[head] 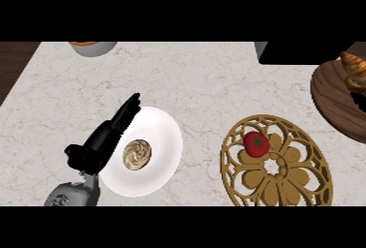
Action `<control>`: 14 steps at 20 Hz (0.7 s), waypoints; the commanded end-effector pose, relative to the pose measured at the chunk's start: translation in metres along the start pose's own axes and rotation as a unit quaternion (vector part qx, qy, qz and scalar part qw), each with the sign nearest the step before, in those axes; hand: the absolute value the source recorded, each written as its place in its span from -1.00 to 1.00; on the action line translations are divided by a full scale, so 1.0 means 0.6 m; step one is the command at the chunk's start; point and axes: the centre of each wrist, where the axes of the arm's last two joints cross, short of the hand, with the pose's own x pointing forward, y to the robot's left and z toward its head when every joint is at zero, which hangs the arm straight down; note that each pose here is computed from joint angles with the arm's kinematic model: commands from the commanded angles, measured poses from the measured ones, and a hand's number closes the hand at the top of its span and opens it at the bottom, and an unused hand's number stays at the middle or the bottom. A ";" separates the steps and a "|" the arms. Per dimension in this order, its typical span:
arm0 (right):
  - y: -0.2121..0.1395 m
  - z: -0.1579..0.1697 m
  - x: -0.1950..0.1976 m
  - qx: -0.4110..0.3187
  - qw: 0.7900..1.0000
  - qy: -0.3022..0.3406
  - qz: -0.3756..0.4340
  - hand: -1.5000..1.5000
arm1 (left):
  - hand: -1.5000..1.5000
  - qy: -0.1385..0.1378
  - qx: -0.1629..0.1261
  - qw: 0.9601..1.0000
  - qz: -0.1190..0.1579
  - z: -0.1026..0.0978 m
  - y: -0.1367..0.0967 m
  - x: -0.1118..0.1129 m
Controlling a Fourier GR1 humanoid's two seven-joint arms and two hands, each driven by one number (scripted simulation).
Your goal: Pick the croissant from the placemat and place it in the bowl
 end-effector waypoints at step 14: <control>0.037 -0.045 -0.134 0.195 0.976 0.067 -0.067 -1.00 | 0.00 0.003 -0.012 1.000 0.006 -0.009 0.000 -0.005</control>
